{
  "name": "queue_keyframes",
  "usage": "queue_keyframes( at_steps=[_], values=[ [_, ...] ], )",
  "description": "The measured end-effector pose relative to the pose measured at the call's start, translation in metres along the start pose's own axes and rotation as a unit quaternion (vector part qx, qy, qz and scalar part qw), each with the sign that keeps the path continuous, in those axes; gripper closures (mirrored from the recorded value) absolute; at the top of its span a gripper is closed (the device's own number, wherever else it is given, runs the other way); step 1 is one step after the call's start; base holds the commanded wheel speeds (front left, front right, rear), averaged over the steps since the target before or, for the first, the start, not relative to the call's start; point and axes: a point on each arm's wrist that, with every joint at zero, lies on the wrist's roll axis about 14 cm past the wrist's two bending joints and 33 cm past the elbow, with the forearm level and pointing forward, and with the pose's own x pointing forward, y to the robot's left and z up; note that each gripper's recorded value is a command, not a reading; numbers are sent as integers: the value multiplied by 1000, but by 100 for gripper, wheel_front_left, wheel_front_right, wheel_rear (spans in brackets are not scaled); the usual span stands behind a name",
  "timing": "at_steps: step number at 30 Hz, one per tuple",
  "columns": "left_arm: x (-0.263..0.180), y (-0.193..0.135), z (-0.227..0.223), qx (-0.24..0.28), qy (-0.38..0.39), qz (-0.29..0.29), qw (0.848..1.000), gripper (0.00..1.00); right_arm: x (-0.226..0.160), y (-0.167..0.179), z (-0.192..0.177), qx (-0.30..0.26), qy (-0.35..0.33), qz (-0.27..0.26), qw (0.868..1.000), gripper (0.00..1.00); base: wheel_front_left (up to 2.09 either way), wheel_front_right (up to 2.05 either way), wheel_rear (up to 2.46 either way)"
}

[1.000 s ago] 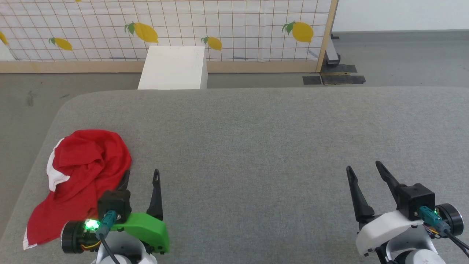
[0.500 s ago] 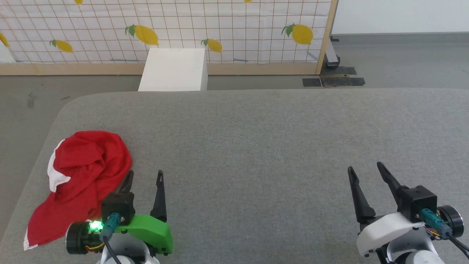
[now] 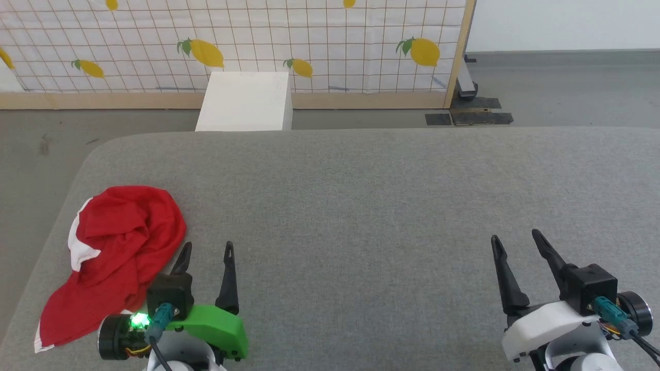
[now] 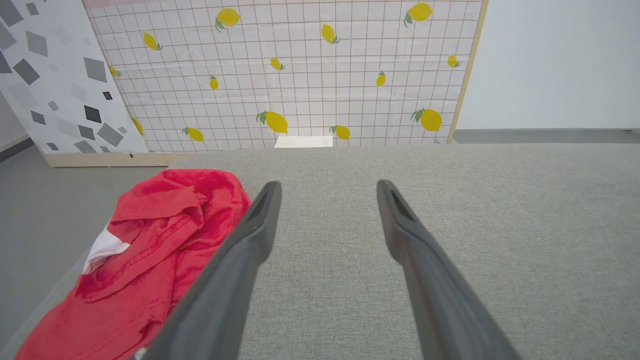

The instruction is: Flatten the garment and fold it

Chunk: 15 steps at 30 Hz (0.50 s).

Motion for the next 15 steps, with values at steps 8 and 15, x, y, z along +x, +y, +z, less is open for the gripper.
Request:
queue_keyframes(
  at_steps=[8, 15],
  values=[
    [-1, -1, -1, -4, -3, 0, 1000, 0, -1, -1, 0, 1, -4, -1, 1000, 0, 0, 0, 0],
    [-2, 0, -2, -13, -5, 4, 1000, 0, -1, 0, -2, 2, -3, -1, 1000, 0, 0, 0, 0]
  ],
)
